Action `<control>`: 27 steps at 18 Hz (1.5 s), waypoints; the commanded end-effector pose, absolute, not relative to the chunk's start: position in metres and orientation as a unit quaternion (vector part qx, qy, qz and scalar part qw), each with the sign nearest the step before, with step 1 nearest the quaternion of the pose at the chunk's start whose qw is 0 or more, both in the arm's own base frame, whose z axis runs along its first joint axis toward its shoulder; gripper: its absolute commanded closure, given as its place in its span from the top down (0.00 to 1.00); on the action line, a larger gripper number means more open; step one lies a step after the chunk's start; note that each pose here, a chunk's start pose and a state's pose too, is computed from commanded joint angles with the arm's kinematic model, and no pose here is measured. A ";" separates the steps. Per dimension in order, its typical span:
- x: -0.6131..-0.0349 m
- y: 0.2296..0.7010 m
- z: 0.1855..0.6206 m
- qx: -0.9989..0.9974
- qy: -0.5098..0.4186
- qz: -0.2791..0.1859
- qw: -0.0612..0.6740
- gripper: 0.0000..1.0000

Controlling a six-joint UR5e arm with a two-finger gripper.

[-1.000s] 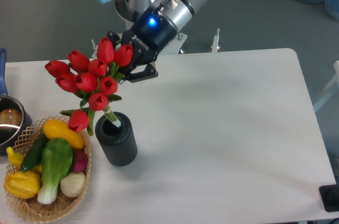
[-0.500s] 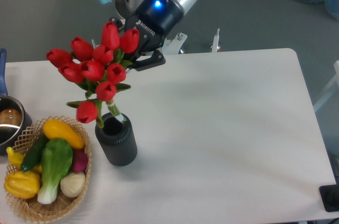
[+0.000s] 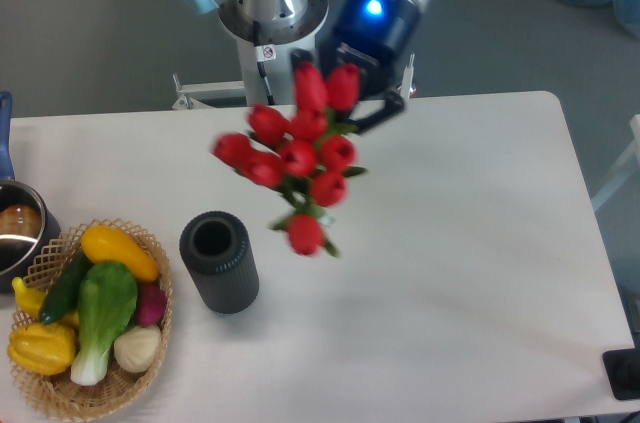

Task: Pick up the flowers from the vase
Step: 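Carry the tulip bunch away from the vase and hold it aloft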

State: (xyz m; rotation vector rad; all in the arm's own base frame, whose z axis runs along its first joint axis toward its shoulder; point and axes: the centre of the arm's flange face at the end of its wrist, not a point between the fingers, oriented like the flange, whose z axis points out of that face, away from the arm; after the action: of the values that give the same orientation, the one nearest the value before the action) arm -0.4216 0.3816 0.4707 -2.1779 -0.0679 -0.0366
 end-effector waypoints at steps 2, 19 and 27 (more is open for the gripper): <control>-0.435 0.379 0.453 -0.896 -0.042 -0.014 0.443 0.00; -0.481 0.385 0.347 -0.972 -0.023 0.047 0.230 0.00; -0.483 0.395 0.344 -0.986 0.105 0.067 0.106 0.00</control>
State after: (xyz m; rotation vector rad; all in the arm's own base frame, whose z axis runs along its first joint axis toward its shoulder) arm -0.4828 0.3949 0.3440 -2.9054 0.3107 0.1983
